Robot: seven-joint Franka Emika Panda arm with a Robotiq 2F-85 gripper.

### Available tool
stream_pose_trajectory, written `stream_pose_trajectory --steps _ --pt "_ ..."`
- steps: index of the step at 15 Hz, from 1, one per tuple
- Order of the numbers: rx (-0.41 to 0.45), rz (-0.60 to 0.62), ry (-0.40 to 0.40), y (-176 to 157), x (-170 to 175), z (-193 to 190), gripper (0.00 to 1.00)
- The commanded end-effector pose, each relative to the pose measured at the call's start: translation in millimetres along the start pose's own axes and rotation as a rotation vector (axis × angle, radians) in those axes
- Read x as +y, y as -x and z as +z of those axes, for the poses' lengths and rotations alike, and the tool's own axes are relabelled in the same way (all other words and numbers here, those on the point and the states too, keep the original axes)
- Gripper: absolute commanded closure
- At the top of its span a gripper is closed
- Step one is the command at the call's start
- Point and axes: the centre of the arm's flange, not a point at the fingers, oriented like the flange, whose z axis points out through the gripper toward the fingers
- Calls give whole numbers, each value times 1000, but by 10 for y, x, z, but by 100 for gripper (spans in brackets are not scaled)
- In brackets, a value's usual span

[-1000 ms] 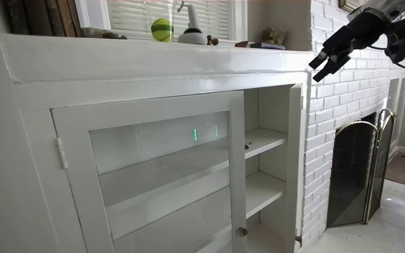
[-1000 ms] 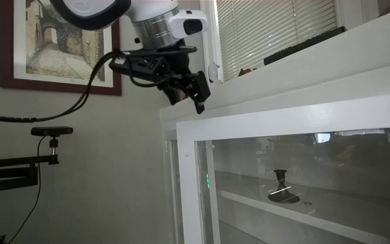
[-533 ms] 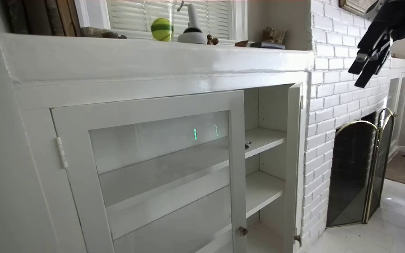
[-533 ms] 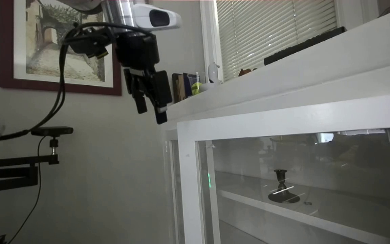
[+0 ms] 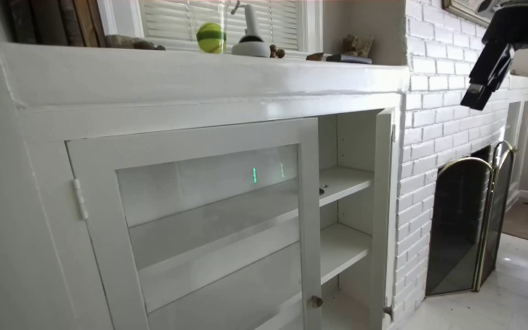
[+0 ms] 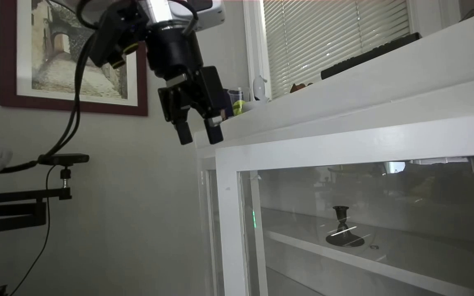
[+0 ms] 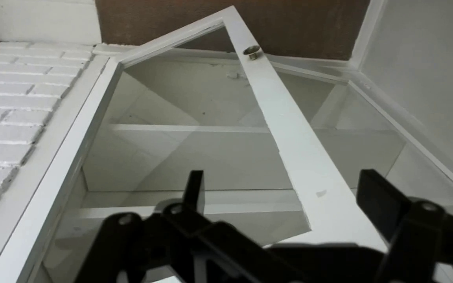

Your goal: Close the cabinet's right door

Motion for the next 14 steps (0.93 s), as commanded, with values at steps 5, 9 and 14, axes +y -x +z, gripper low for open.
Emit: stream_pose_trajectory --steps 5,9,14 --pt "141 -206 6 -300 137 361 0" --pt "151 -203 37 -355 110 278 0" --pt "150 -212 37 -367 113 303 0"
